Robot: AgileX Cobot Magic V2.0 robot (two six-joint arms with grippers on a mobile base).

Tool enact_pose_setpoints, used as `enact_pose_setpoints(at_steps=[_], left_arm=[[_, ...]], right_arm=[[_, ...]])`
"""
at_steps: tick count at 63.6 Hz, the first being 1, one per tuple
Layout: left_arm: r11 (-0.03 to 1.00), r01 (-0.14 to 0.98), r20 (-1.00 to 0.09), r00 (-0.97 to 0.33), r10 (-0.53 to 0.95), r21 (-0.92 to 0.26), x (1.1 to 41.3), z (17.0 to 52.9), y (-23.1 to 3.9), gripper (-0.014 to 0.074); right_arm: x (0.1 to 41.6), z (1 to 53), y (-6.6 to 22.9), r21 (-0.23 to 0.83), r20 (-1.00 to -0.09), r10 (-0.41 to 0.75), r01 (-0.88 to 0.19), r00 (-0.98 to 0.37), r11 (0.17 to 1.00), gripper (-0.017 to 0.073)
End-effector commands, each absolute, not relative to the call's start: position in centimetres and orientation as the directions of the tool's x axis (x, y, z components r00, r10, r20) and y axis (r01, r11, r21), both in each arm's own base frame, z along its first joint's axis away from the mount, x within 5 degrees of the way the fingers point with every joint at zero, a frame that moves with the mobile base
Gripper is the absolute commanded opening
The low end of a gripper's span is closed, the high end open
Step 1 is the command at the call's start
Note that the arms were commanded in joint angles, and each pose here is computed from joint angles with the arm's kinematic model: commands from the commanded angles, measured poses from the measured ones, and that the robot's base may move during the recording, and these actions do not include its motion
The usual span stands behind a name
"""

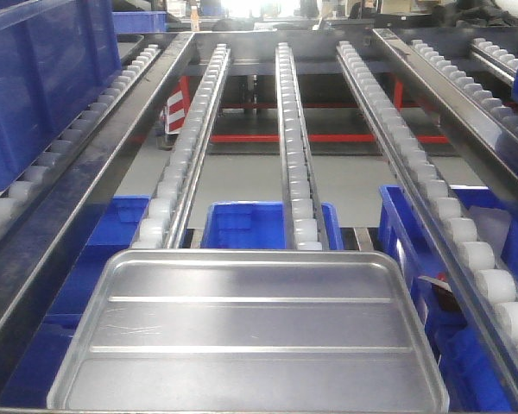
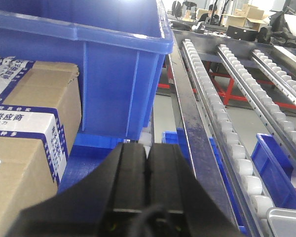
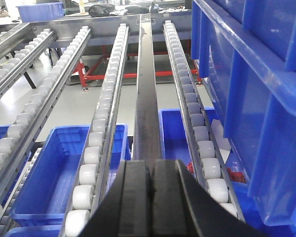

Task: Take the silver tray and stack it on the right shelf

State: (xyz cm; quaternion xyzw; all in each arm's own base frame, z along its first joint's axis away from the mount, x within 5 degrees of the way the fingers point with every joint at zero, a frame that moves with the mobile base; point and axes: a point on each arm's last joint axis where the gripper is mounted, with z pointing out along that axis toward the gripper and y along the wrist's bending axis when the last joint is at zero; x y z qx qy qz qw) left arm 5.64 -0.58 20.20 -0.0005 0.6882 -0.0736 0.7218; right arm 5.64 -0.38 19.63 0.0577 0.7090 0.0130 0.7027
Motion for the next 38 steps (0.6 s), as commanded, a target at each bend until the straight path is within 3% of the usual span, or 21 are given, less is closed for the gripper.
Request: enact_pose_setpoints(at_steps=[1, 30, 38], left_arm=[[0.987, 0.112, -0.985, 0.12, -0.125, -0.112, 5.5, 20.4, -0.5, -0.0093], [0.987, 0.112, -0.984, 0.124, -0.125, -0.112, 5.5, 20.4, -0.5, -0.0093], [0.984, 0.113, -0.961, 0.228, -0.158, -0.136, 5.4, 21.5, -0.3, -0.0093]], right_arm=[[5.4, 21.1, -0.3, 0.089, -0.99, 0.083, 0.048, 0.113, 0.995, 0.0057], [5.4, 21.1, -0.3, 0.089, -0.99, 0.083, 0.048, 0.113, 0.995, 0.0057], [5.4, 21.1, -0.3, 0.089, -0.99, 0.083, 0.048, 0.113, 0.995, 0.0057]])
